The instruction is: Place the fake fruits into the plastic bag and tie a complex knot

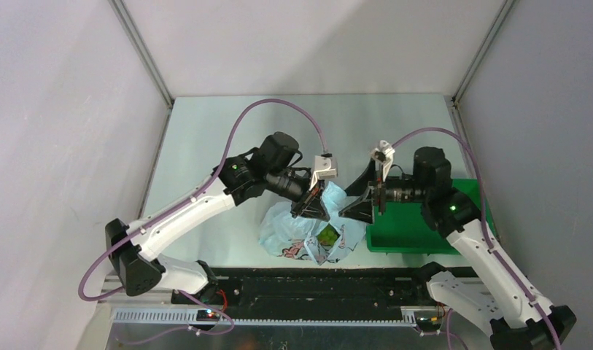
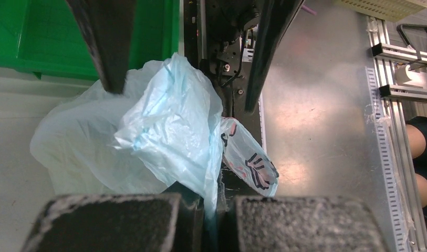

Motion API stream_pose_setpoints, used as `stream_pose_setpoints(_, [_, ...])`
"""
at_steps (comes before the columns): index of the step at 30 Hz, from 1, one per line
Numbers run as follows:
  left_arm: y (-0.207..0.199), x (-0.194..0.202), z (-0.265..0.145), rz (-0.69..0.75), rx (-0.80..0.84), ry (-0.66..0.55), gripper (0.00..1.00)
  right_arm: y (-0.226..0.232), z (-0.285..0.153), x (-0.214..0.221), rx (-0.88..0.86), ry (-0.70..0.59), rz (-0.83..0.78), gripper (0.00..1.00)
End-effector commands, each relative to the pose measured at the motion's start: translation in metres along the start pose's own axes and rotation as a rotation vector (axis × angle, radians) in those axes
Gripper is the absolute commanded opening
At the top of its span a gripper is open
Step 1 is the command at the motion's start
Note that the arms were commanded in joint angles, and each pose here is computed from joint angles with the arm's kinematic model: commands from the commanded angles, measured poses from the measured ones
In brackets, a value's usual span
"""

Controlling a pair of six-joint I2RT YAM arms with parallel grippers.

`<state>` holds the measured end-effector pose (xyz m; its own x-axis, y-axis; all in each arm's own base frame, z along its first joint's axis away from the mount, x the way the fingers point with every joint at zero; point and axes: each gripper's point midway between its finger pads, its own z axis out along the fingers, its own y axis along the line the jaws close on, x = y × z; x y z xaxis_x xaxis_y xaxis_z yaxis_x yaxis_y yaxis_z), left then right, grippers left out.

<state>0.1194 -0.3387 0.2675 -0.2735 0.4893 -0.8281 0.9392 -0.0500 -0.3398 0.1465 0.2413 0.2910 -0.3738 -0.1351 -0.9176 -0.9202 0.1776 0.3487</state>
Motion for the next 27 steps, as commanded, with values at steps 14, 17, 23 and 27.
stream_pose_setpoints(14, [-0.009, -0.011, -0.007, 0.079, 0.006, -0.052, 0.08, 0.017, 0.009, -0.061, -0.068, -0.198, 0.024, 0.57])
stream_pose_setpoints(17, [-0.009, -0.009, -0.007, 0.074, 0.004, -0.046, 0.10, 0.014, 0.010, -0.067, -0.056, -0.238, 0.020, 0.50])
stream_pose_setpoints(23, [-0.007, -0.005, -0.008, 0.074, -0.014, -0.038, 0.18, 0.007, 0.010, -0.065, -0.011, -0.244, 0.033, 0.00])
stream_pose_setpoints(27, [-0.006, 0.000, -0.009, 0.069, -0.028, -0.033, 0.20, 0.001, 0.002, -0.064, 0.033, -0.249, 0.024, 0.00])
